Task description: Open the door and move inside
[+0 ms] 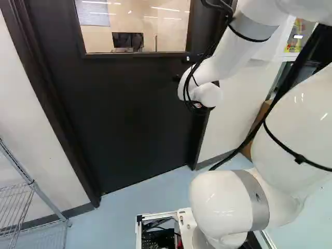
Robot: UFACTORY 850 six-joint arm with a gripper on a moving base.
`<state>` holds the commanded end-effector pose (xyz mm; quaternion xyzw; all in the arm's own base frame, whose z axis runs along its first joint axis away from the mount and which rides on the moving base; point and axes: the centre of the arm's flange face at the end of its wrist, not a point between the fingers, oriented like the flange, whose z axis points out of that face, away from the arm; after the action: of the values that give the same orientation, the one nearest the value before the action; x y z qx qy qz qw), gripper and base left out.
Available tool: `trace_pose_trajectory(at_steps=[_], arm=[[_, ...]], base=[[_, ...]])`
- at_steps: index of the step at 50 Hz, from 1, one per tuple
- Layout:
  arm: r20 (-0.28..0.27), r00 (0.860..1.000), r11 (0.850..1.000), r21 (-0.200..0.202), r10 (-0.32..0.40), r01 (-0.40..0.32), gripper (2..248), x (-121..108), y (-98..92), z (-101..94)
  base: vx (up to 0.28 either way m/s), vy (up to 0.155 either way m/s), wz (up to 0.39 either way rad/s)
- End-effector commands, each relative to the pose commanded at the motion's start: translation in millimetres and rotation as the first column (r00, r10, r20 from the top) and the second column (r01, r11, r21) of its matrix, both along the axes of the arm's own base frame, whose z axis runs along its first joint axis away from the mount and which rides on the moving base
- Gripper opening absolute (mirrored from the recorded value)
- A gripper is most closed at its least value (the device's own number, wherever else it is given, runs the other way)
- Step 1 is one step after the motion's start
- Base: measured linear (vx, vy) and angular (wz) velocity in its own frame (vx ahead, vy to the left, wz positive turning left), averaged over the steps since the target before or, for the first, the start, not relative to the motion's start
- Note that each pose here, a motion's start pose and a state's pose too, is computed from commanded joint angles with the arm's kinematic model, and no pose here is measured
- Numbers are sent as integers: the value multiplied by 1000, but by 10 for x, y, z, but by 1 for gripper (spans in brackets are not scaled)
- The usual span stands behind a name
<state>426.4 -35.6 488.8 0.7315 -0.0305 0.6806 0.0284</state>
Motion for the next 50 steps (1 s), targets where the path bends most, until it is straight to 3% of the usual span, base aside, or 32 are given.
trace_pose_trajectory(at_steps=[14,50], arm=[[-2,1000,1000,0,2,-2,247,210,-7,5],[-75,997,1000,6,3,-2,247,243,-9,-327]], base=[[0,0,0],[0,0,0]])
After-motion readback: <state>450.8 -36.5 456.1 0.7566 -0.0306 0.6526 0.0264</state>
